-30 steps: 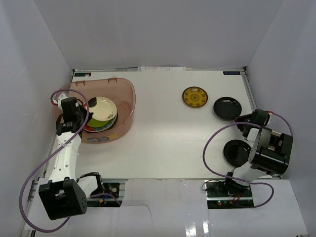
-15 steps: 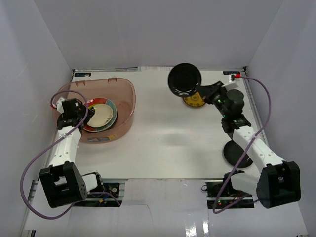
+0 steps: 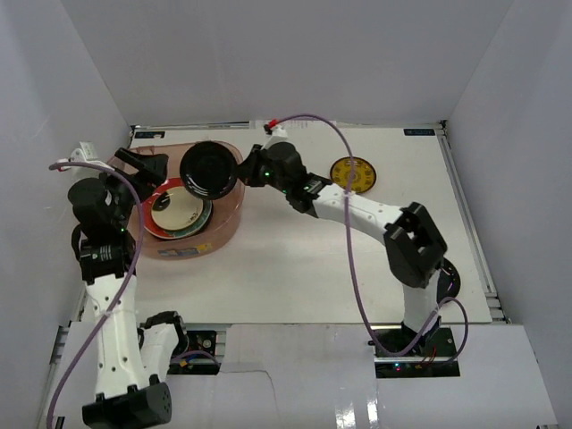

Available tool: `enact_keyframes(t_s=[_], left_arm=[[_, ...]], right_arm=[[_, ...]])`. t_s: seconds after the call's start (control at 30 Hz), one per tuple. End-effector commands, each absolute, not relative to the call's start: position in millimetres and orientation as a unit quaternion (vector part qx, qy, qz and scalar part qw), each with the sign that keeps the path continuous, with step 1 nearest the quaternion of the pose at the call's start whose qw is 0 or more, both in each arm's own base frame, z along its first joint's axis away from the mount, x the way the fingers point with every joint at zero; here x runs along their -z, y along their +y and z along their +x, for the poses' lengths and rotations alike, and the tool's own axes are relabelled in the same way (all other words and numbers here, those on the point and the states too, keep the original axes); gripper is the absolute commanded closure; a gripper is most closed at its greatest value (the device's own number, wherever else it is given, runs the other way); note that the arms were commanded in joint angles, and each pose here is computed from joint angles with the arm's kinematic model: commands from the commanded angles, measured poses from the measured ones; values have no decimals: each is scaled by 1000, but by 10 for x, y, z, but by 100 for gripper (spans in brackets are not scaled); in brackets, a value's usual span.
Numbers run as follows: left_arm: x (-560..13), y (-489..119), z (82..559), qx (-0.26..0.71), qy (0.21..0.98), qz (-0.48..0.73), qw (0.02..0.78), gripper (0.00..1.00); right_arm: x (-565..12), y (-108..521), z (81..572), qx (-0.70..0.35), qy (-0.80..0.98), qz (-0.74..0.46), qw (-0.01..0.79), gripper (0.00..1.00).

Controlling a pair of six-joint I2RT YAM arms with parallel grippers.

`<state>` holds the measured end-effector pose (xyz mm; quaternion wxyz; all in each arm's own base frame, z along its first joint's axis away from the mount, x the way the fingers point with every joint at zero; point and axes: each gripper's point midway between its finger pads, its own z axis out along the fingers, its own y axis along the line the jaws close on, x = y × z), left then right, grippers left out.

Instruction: Place the plates into the plastic bin on the countertop

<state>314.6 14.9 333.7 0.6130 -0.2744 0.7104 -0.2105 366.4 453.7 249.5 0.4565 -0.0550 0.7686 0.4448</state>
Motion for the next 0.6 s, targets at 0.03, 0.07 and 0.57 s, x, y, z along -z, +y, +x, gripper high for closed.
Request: enact_keyframes(t_s=[0.03,0.07,0.57], left_arm=[[-3928,-550,2737,347,691,-135,620,3],[-3917,-668,2669,371,695,-113,606,2],[-3818,-1265,2425,472,711,-40,520,2]], right_arm=[[-2434,5173,3673,-418,774,-91,468,92],[-2378,5243,3723,-400,776,-92,480,92],[-3305,4989,3664,-435,718,-106,533,41]])
